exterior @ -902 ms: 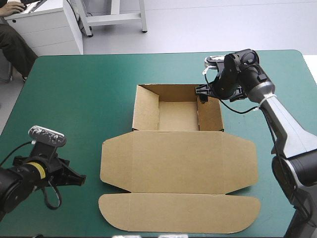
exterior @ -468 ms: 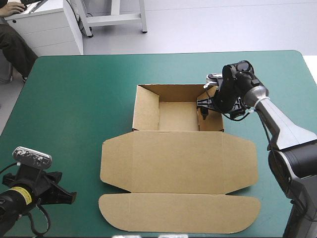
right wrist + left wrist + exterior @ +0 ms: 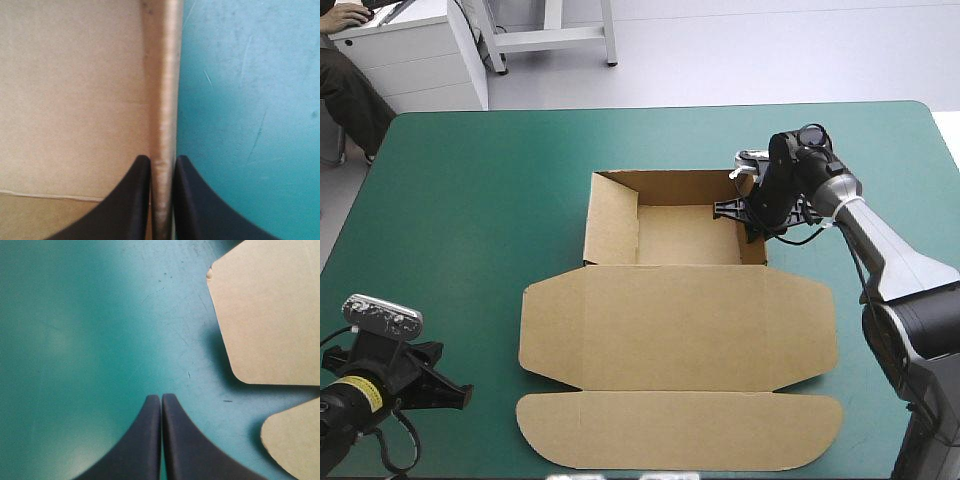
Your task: Fold the box
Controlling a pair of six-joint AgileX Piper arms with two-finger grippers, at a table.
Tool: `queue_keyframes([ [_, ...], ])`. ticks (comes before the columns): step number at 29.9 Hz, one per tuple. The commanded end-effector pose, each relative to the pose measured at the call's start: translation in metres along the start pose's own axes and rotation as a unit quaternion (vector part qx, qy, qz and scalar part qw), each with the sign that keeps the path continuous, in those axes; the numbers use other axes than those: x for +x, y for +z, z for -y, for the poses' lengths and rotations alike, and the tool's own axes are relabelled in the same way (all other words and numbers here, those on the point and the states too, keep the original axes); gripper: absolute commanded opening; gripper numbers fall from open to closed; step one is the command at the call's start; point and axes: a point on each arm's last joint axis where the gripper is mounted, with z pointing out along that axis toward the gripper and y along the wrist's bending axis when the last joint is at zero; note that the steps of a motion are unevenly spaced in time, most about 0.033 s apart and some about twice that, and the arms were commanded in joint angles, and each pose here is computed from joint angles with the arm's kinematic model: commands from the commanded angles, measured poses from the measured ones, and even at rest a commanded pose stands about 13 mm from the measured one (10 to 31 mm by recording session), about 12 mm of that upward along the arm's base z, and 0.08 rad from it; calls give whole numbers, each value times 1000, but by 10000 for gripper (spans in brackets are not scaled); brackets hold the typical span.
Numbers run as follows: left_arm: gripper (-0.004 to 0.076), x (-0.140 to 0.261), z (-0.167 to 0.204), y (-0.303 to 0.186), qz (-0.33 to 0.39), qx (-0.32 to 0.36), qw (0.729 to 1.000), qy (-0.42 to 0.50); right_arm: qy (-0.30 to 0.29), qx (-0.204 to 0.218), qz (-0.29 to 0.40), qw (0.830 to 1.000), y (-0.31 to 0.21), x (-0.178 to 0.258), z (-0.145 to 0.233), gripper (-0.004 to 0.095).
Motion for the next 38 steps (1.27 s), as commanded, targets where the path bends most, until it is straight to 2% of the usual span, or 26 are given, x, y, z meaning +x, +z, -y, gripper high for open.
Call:
queue_keyframes([
  [1,-10,-10,-1,-6,41,0,999,2,0,-15,42,999,-27,-1,-2,-5],
  [5,-10,-10,0,-6,39,1,999,2,8,-16,56,998,-32,-5,4,-5],
  [10,-10,-8,-1,-5,27,0,1000,1,19,-4,82,996,-66,-17,40,-6],
  [16,-10,-7,-1,-5,22,-2,1000,1,77,26,173,982,-129,-20,122,-20],
  [21,-10,-7,-1,-5,24,-4,1000,2,144,60,199,967,-148,-11,191,-20],
  [30,-10,-9,-1,-5,31,-4,999,3,227,105,204,946,-135,2,285,-20],
  [38,-10,-9,-2,-5,31,-7,999,5,262,110,166,944,-96,1,325,-9],
])
